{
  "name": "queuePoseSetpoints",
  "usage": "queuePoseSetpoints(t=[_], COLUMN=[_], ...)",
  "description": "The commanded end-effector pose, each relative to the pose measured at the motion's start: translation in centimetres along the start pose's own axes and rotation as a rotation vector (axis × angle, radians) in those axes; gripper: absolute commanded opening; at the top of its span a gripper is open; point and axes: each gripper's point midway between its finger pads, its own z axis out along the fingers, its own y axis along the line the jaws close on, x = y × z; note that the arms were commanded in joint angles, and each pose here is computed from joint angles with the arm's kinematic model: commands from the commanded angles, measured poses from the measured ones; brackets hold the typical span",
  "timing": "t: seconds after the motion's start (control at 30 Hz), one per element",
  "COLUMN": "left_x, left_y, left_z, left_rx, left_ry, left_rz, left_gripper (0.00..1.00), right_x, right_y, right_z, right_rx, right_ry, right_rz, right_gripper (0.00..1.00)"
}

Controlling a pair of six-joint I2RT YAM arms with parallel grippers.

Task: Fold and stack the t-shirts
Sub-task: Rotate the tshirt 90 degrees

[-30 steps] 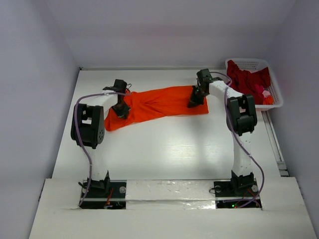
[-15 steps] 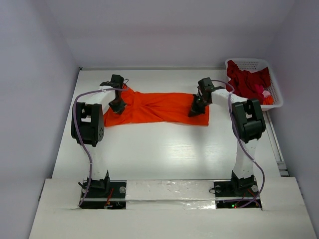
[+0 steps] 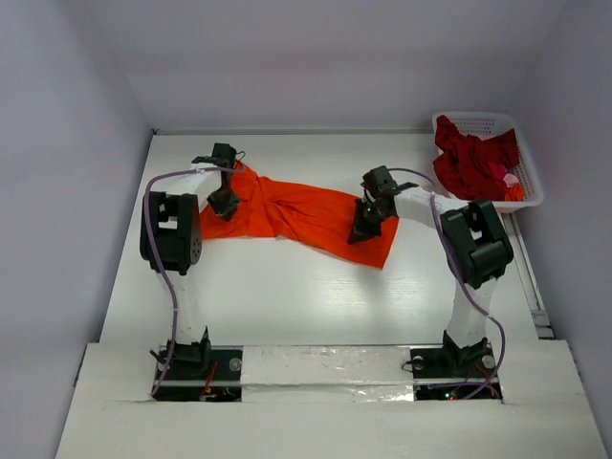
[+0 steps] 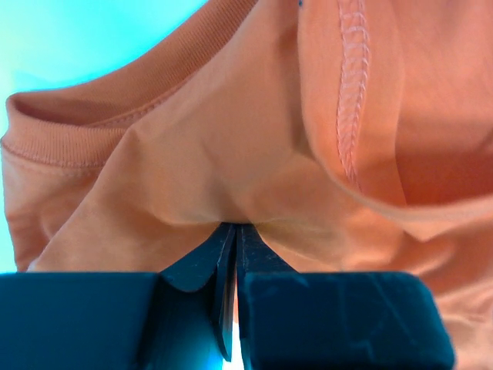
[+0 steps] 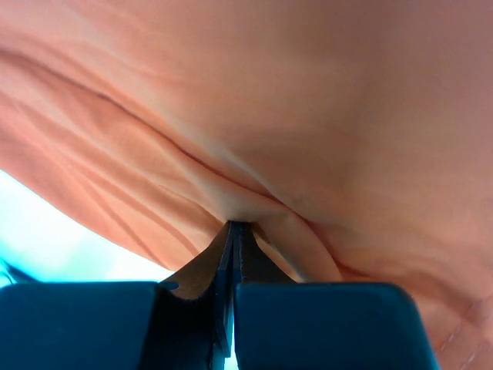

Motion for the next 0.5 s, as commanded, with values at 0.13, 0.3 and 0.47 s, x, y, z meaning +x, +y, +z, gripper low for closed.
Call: queuePoseSetpoints(t=[0.13, 0.3, 0.47], left_x=[-2.2, -3.4, -4.7], left_y=[-1.1, -1.5, -2.5], left_z=[-0.3, -0.3, -0.1], left_rx=[0.011, -0.003, 0.011], left_ry=[-0.033, -0.053, -0.076], left_rz=[0.01, 0.028, 0.045], left_gripper=[0.0, 0.0, 0.0], right_x=[4.1, 6.4, 8.3], right_y=[1.7, 1.7, 1.9], right_z=[-0.4, -0.6, -0.7], right_rx=[-0.009, -0.003, 0.011], right_ry=[0.029, 0.051, 0.073], right_rz=[-0.073, -0.106, -0.149], right_gripper=[0.0, 0.0, 0.0])
